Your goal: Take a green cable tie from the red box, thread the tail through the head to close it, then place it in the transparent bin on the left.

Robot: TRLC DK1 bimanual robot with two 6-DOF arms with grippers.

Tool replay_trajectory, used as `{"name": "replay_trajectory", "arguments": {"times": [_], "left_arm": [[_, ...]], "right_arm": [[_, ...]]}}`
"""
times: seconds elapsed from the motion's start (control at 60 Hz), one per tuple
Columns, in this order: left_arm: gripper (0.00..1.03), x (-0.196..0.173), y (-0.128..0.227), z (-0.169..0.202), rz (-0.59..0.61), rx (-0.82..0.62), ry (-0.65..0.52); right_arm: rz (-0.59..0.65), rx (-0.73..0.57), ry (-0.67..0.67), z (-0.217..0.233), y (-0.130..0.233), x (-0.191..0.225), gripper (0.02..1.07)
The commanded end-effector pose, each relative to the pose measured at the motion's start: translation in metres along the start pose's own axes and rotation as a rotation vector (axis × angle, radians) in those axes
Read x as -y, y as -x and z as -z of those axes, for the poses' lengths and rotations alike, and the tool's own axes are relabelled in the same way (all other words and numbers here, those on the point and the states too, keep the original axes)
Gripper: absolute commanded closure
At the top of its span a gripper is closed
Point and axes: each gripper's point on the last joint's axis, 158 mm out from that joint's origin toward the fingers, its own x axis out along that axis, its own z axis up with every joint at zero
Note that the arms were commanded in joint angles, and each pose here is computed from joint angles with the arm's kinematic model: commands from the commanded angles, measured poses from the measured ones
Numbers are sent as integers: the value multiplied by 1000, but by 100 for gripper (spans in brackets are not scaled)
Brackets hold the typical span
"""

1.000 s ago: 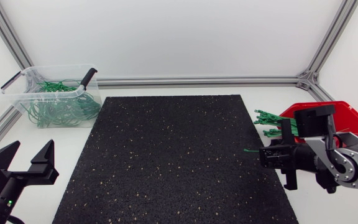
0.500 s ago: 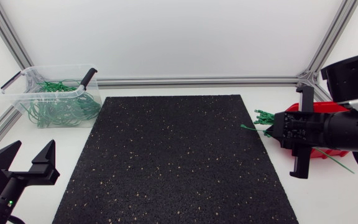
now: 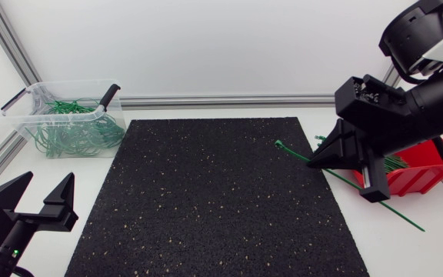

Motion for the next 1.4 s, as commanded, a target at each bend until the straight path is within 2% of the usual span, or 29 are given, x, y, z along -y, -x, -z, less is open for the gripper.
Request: {"name": "replay_trajectory", "arguments": {"times": [0.0,0.233,0.383,0.533,0.683,0.833,1.1,1.383], "left_arm": [[4,3,-1,22,12,-54,2],[4,12,-2,11,50,-83,16],[4,19,-8,4,88,-131,56],[4,37,-12,-9,182,-155,101],[4,62,-23,-32,309,-193,181],[4,94,-31,-44,459,-258,225],[4,168,-27,-60,710,-334,209],[4,215,-12,-101,997,-376,352]], "right_arm": [[-63,-2,-97,2,-9,-1,101],[-290,71,-315,-12,-45,-22,101],[-412,136,-368,-25,-56,-29,101],[-527,179,-398,-38,-65,-42,101],[-654,269,-488,-58,-63,-55,101],[-688,328,-531,-69,-68,-61,101],[-690,436,-510,-99,-56,-64,101],[-711,502,-517,-121,-45,-64,101]]}}
